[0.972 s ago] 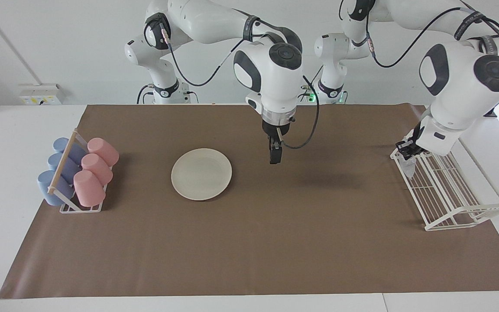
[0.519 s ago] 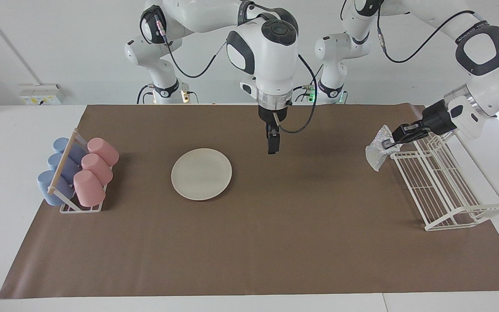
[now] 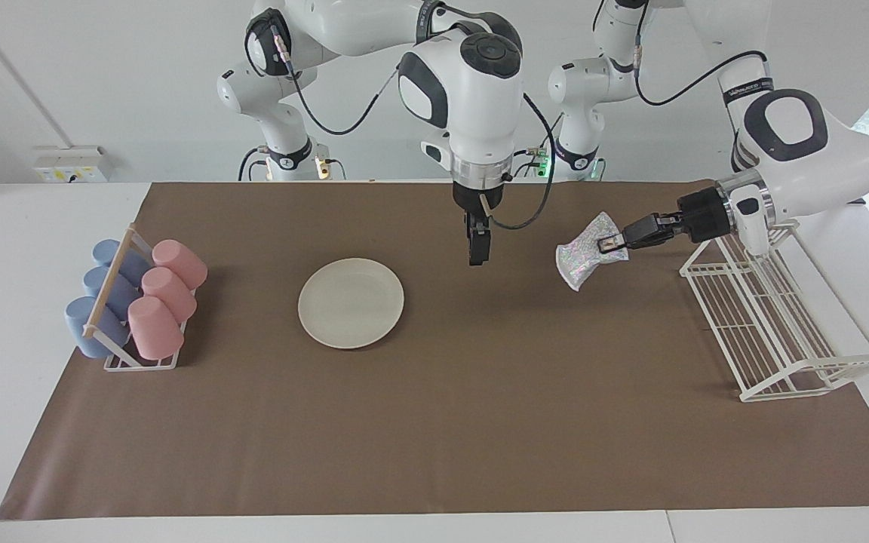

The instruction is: Wipe plate with sponge

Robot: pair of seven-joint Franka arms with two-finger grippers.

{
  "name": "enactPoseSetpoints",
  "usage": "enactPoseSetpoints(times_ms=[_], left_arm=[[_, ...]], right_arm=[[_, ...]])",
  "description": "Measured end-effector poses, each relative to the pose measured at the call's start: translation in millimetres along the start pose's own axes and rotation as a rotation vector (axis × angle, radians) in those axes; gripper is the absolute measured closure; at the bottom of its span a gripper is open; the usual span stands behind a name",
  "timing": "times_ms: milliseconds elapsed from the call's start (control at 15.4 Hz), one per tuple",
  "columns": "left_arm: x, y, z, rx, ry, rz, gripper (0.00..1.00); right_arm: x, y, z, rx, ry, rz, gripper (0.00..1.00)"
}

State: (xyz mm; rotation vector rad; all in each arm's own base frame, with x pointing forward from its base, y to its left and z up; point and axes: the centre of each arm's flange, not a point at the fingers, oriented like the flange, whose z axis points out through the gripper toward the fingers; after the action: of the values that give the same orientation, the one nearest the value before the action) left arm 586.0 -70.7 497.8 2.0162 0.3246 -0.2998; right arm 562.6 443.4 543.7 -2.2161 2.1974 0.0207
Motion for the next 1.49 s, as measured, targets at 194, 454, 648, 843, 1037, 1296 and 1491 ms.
enactPoseSetpoints(times_ms=[194, 454, 648, 843, 1037, 1296, 1491], left_arm=[[0, -23, 22, -0.114, -0.036, 0.011, 0.94], [-9, -38, 72, -0.195, -0.094, 0.078, 0.94], [-14, -44, 99, -0.201, -0.127, 0.136, 0.94], [-14, -46, 106, -0.243, -0.134, 0.138, 0.94], [-13, -46, 105, -0.273, -0.131, 0.13, 0.94], [-12, -47, 99, -0.296, -0.131, 0.124, 0.94], [-12, -46, 97, -0.313, -0.133, 0.122, 0.94]], right_arm=[[-5, 4, 0, 0.0, 0.0, -0.009, 0.0], [-8, 7, 0, -0.001, 0.0, -0.015, 0.0], [-17, 13, 0, -0.001, -0.001, -0.03, 0.0], [-23, 17, -1, 0.009, -0.009, -0.039, 0.0], [-23, 14, -1, 0.023, -0.019, -0.038, 0.0], [-24, 14, -2, 0.027, -0.022, -0.038, 0.0], [-24, 13, -2, 0.032, -0.026, -0.038, 0.0]])
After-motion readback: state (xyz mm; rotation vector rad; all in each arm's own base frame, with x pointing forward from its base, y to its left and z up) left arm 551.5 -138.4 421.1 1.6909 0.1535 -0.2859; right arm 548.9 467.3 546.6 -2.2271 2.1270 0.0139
